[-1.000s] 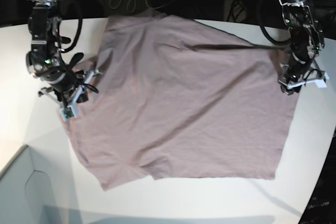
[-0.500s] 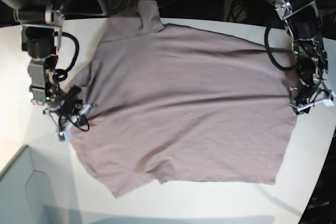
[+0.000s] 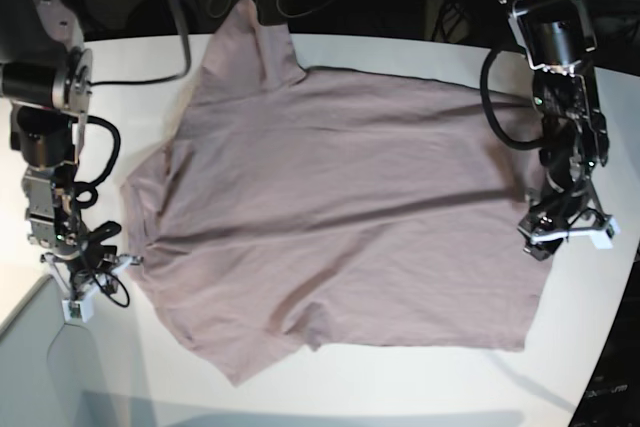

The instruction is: Layout the t-shirt on the table in an organized manner, then fold the t-shirt properly

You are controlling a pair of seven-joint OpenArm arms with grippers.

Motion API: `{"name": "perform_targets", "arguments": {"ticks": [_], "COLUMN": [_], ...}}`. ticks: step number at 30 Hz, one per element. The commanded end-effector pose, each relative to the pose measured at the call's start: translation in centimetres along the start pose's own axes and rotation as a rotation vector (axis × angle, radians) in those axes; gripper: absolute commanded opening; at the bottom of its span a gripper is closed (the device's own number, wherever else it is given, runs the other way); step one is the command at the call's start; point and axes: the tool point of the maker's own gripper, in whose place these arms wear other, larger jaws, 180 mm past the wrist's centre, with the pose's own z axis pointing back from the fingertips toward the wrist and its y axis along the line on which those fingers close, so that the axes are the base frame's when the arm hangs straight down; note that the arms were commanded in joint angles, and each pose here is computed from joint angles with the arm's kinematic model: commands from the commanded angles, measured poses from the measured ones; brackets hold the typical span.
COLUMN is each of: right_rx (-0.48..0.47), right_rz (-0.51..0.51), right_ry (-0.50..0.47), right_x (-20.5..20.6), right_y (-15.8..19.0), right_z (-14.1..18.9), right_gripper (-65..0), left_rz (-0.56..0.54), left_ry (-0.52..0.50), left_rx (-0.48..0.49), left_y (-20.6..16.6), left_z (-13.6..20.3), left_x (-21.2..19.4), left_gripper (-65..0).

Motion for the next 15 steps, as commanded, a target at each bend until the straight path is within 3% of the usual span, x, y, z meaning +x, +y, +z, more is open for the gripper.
{"name": "perform_targets", "arguments": {"ticks": [1, 6, 9, 11, 15], "right_rx": [-0.040, -0.004, 0.046, 0.085, 0.143], "right_rz": [0.039, 0.202, 0.244, 0.236, 0.199], "right_ry": [-0.045, 0.015, 0.061, 0.092, 0.127], "right_x": [1.9, -0.9, -3.4, -5.1, -6.9], "right_y": [-2.2, 0.4, 3.3, 5.6, 9.1], "right_z": [1.2, 5.7, 9.1, 11.0, 14.4], "right_gripper": [-65.0, -65.0, -64.4, -58.9, -40.3], "left_rz": [-0.033, -0.097, -0.121, -0.132, -0.117], "left_ry": [-0.067, -0.052, -0.031, -0.017, -0.032], "left_rx": [-0.044, -0.060, -0.041, -0.027, 0.023], "left_y": [-1.4, -0.9, 0.5, 1.4, 3.9], "left_z": [0.7, 3.6, 4.8, 5.5, 6.9], "left_x": [3.0, 2.5, 1.3, 0.6, 0.9], "left_gripper": [-32.1, -32.1, -32.1, -32.1, -32.1]}}
